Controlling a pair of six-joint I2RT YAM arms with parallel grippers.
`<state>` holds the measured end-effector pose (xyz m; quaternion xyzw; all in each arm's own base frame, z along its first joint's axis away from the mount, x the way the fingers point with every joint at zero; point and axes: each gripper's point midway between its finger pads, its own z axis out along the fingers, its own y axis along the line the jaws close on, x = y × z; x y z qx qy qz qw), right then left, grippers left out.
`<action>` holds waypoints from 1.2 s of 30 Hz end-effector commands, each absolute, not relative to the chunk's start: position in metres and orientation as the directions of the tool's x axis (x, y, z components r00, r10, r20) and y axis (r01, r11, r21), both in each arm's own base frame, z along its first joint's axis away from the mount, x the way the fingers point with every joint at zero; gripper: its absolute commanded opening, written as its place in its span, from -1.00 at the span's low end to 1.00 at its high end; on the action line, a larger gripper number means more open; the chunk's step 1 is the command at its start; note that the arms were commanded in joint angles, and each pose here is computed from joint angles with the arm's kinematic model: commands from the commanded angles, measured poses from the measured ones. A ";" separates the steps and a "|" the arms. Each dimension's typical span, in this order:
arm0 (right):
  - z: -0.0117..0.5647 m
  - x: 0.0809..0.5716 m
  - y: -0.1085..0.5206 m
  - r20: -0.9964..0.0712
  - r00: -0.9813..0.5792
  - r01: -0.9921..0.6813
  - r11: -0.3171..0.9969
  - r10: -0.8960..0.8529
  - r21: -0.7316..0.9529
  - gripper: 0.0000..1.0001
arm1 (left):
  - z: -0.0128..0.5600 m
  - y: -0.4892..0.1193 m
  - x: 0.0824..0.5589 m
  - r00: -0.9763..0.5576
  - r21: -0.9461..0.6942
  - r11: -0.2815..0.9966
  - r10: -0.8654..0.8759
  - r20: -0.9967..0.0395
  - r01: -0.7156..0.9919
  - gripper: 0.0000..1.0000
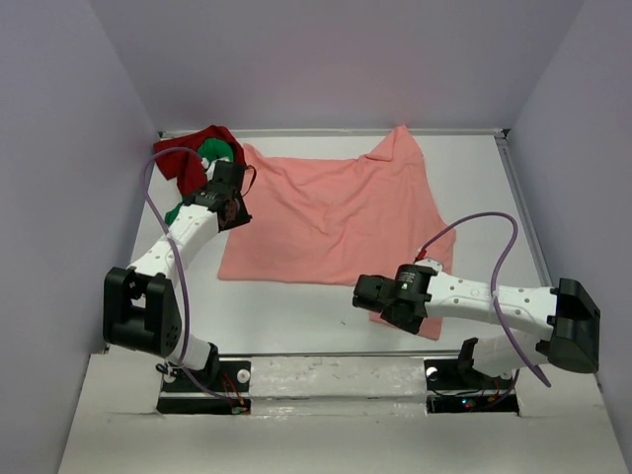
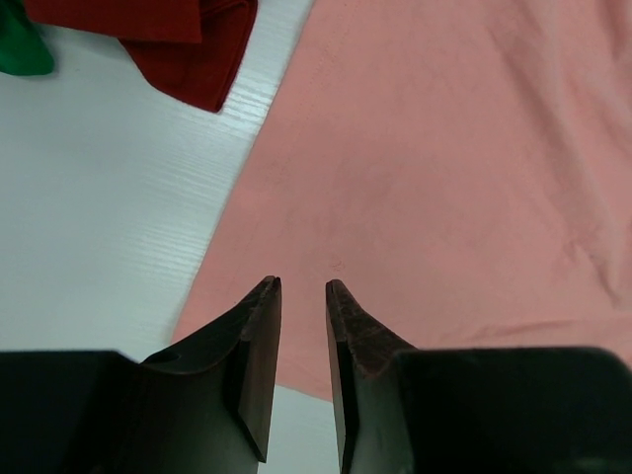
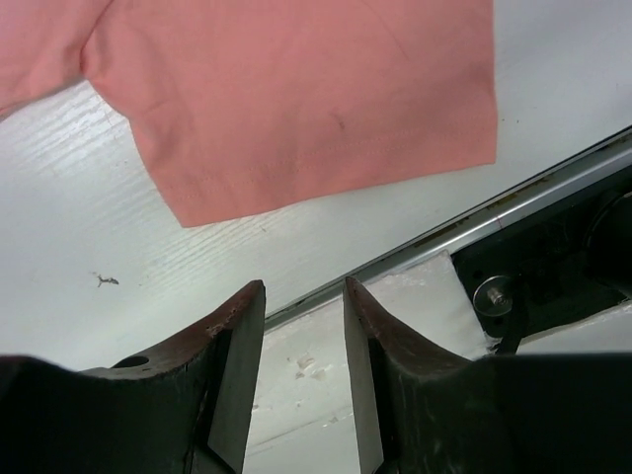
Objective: Fold and stack the t-shirts
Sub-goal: Flatten the tshirt out
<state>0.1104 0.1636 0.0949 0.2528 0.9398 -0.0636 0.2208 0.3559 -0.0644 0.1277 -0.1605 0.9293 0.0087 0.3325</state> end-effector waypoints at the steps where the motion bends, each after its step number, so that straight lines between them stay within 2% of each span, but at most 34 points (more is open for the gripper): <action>1: 0.106 0.117 0.140 -0.529 -0.774 0.470 0.876 0.348 -0.112 -0.13 | 0.137 -0.065 0.359 -0.705 -0.120 0.951 -0.293 -0.645 -0.286 -0.29; 5: 0.090 0.134 0.173 -0.447 -0.826 0.374 0.927 0.342 0.018 -0.12 | 0.134 -0.065 0.360 -0.709 -0.116 0.949 -0.298 -0.639 -0.293 -0.29; 6: 0.081 0.135 0.169 -0.419 -0.829 0.400 0.916 0.370 0.018 -0.13 | 0.135 -0.065 0.359 -0.710 -0.115 0.949 -0.297 -0.639 -0.294 -0.29; 10: 0.075 0.147 0.157 -0.432 -0.837 0.386 0.922 0.336 -0.031 -0.12 | 0.134 -0.062 0.359 -0.710 -0.098 0.948 -0.292 -0.640 -0.302 -0.29; 14: 0.075 0.162 0.193 -0.419 -0.873 0.242 0.968 0.249 0.070 -0.13 | 0.127 -0.060 0.358 -0.725 -0.079 0.947 -0.291 -0.624 -0.313 -0.29; 19: 0.059 0.167 0.213 -0.371 -0.915 0.151 0.987 0.158 0.050 -0.14 | 0.129 -0.062 0.360 -0.721 -0.089 0.945 -0.300 -0.625 -0.315 -0.29; 23: 0.052 0.164 0.219 -0.344 -0.922 0.162 0.984 0.176 0.068 -0.21 | 0.130 -0.060 0.360 -0.722 -0.079 0.944 -0.298 -0.625 -0.322 -0.29; 26: 0.060 0.170 0.214 -0.391 -0.897 0.190 0.978 0.207 0.082 -0.26 | 0.131 -0.060 0.360 -0.721 -0.074 0.943 -0.296 -0.626 -0.324 -0.29; 29: 0.064 0.171 0.214 -0.383 -0.896 0.203 0.974 0.225 0.098 -0.30 | 0.130 -0.061 0.361 -0.727 -0.072 0.945 -0.294 -0.621 -0.320 -0.29; 36: 0.054 0.153 0.217 -0.298 -0.919 0.227 0.965 0.256 0.130 -0.31 | 0.129 -0.065 0.363 -0.728 -0.080 0.946 -0.294 -0.619 -0.313 -0.29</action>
